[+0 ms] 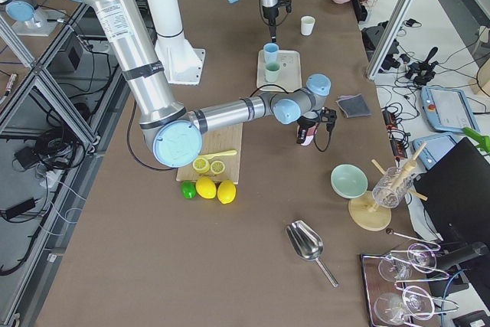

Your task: Place all cups on tray

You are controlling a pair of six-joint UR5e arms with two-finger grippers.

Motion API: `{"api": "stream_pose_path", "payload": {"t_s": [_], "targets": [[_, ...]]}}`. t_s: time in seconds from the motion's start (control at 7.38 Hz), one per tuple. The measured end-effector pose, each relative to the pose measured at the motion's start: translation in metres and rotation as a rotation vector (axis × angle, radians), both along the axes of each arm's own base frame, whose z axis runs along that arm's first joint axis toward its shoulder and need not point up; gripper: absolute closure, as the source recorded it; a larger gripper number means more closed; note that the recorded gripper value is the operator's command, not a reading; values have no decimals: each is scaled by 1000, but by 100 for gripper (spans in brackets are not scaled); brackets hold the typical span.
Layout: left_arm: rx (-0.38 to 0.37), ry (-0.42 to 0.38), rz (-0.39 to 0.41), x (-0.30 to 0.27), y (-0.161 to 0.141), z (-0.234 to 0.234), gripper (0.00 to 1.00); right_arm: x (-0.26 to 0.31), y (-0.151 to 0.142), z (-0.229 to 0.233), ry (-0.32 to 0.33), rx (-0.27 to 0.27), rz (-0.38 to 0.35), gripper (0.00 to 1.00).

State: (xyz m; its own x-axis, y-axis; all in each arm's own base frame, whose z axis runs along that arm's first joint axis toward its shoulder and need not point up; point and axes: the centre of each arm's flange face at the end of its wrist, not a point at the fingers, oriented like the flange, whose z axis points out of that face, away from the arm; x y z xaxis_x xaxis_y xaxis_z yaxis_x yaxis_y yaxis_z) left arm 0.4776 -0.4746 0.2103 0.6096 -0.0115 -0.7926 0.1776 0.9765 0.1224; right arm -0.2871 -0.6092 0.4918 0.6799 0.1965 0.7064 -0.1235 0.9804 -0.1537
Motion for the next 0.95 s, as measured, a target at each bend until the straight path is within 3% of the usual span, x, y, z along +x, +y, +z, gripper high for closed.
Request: {"api": "stream_pose_path", "payload": {"t_s": [0.27,0.68,0.95], "targets": [[53,-32,46,-70,-32,39,2,-8,-6,-22,-22,11,-3,100],[77,-108,63,-157,-92,114,2,-63,-15,-122,-109,32,0,100],[87,-77,68,-173,-131,166,2,-133,15,-202,-158,37,9,100]]}}
